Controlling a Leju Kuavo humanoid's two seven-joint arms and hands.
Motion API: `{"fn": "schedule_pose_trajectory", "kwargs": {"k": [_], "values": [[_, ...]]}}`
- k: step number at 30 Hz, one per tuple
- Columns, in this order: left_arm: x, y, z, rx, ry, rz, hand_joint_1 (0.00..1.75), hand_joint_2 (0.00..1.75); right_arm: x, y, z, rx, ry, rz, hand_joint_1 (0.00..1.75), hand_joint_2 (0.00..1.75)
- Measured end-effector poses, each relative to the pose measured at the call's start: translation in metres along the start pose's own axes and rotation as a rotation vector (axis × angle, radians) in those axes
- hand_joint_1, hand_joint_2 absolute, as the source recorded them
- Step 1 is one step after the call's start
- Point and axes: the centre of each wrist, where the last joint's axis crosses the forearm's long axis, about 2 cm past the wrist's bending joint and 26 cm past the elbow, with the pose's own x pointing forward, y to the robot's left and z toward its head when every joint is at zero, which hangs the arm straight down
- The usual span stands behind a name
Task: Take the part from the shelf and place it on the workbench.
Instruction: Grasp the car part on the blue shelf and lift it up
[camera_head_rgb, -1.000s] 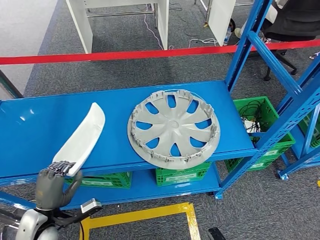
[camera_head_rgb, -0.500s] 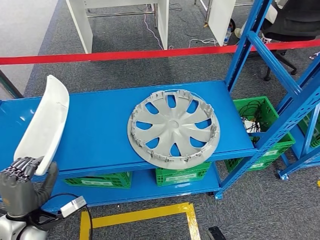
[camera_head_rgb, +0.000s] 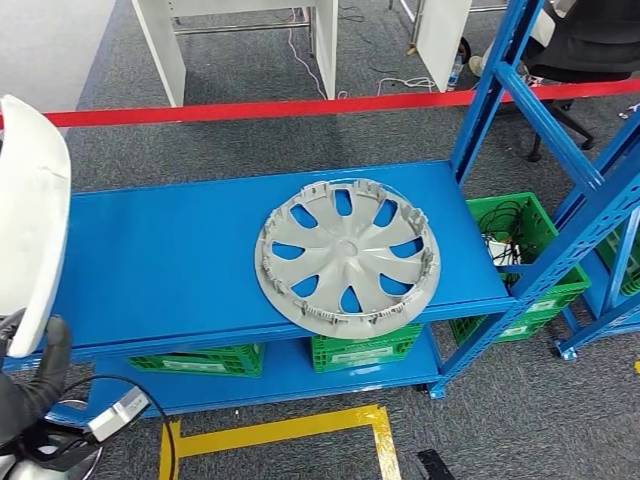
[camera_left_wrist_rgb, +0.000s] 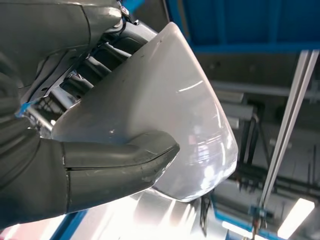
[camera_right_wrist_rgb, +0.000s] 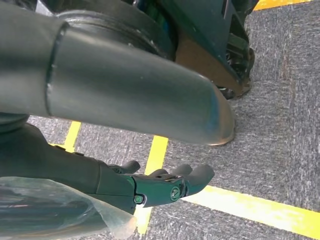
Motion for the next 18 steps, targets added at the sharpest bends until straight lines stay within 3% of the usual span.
{"fn": "schedule_pose_trajectory", "kwargs": {"k": [7,18], "values": [[0.001,-0.001,0.007,0.032,0.088,0.081,1.75,1.75,0.001,0.0,0.0,-0.006,-0.009,-0.017,0.0,0.0],[-0.001,0.002,0.028,-0.052,0.094,0.103,1.75,1.75,0.002,0.009,-0.001,0.002,-0.017,-0.011,0.0,0.0]]}}
